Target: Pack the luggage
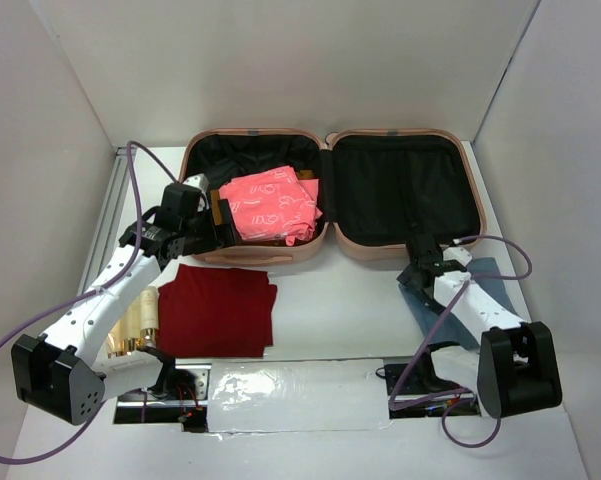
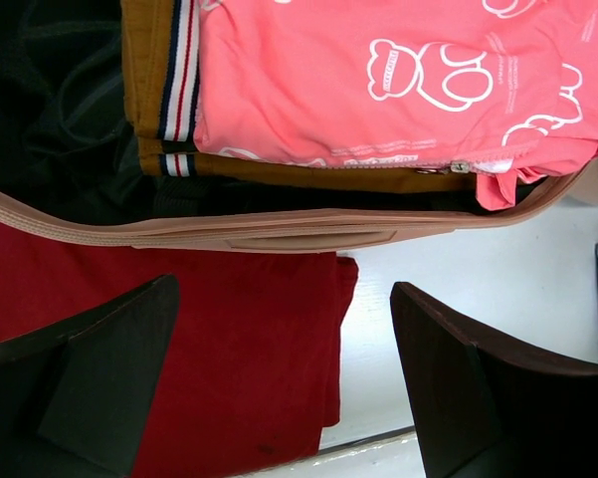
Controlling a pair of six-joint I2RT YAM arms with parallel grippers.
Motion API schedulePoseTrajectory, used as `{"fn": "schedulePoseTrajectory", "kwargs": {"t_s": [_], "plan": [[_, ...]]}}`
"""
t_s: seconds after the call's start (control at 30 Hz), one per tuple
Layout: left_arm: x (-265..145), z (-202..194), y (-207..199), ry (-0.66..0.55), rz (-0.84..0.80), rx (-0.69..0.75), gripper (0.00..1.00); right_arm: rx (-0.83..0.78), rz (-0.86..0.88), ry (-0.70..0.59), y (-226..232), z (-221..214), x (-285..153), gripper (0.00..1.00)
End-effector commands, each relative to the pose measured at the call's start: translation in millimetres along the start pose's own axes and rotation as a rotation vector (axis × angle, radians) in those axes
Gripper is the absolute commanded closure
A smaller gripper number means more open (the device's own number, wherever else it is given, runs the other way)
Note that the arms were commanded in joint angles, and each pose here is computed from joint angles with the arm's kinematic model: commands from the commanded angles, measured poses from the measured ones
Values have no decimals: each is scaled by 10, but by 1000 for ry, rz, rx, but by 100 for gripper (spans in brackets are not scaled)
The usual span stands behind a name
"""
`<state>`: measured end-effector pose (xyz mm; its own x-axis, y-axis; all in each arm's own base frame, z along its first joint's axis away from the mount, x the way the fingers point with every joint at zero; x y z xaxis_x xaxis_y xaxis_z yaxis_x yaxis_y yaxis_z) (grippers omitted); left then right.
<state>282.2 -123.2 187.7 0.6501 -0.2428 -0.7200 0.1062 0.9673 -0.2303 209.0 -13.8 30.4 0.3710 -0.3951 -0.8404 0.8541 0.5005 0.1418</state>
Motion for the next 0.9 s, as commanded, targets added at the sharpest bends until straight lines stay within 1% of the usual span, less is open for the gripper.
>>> {"fn": "schedulePoseTrajectory", "kwargs": {"t_s": [0.0, 0.07, 0.1, 0.17, 0.2, 0.23, 0.27, 0.3, 0.37, 0.4, 0.47, 0.5, 0.53, 0.57, 0.6, 0.63, 0.67, 0.7, 0.73, 0.77, 0.8, 0.83, 0.87], "plan": [[-46, 73, 36, -28, 31, 13, 0, 41, 169, 123, 322, -282, -3, 10], [-47, 57, 82, -23, 56, 13, 0, 30, 197, 167, 366, -441, -52, 10], [-99, 108, 64, -45, 49, 12, 0, -5, 260, 196, 494, -571, -143, 12], [-132, 124, 58, -57, 46, 12, 0, -2, 293, 222, 579, -715, -239, 13], [-132, 124, 58, -57, 45, 12, 0, -39, 342, 240, 650, -847, -352, 15], [-144, 105, 61, -58, 45, 3, 0, -4, 374, 249, 746, -882, -461, 16], [-144, 105, 61, -58, 45, 3, 0, -11, 396, 255, 782, -954, -518, 16], [-172, 118, 56, -68, 41, 3, 0, -34, 455, 272, 884, -1070, -685, 16], [-174, 113, 42, -66, 33, 3, 0, -13, 513, 310, 1014, -1214, -844, 16], [-174, 113, 42, -66, 33, 3, 0, -31, 562, 340, 1115, -1367, -976, 16], [-174, 113, 42, -66, 33, 3, 0, -49, 636, 358, 1307, -1517, -1172, 11], [-174, 113, 42, -66, 33, 3, 0, -69, 662, 373, 1386, -1609, -1262, 9], [-174, 113, 42, -66, 33, 3, 0, -131, 669, 387, 1421, -1842, -1307, 7], [-174, 113, 42, -66, 33, 3, 0, -169, 723, 394, 1601, -1933, -1501, 7], [-178, 82, 31, -52, 24, 3, 0, -240, 708, 392, 1637, -2129, -1450, 6], [-178, 82, 31, -52, 24, 3, 0, -307, 715, 402, 1631, -2306, -1534, 4], [-180, 75, 12, -48, 13, 3, 0, -350, 762, 397, 1800, -2367, -1722, 4], [-208, 55, 18, -43, 14, 3, 0, -370, 746, 398, 1814, -2419, -1732, 3], [-236, 24, 0, -37, 10, 10, 0, -380, 733, 365, 1837, -2389, -1701, 3], [-238, 19, -15, -34, 1, 10, 0, -376, 739, 365, 1819, -2362, -1721, 2], [-286, 40, -27, -51, -5, -2, 0, -368, 754, 367, 1795, -2327, -1747, 2], [-284, 3, -14, -47, -4, -2, 0, -291, 814, 372, 1876, -2142, -1884, 2], [-296, -40, -59, -39, -27, 5, 0, -279, 813, 368, 1796, -2075, -1818, 2]]}}
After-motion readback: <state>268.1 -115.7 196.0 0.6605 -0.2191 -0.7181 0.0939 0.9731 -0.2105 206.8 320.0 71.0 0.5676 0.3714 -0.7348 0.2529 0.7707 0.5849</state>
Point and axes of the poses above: each gripper's point midway between its finger pads, its own x axis out along the fingers, its own y axis along the line the jaws close on, z = x × y, the point moved 1 cm from there along -x, back along the fingers, and after that the axes turned 12 degrees about x, right-handed, at the moved point
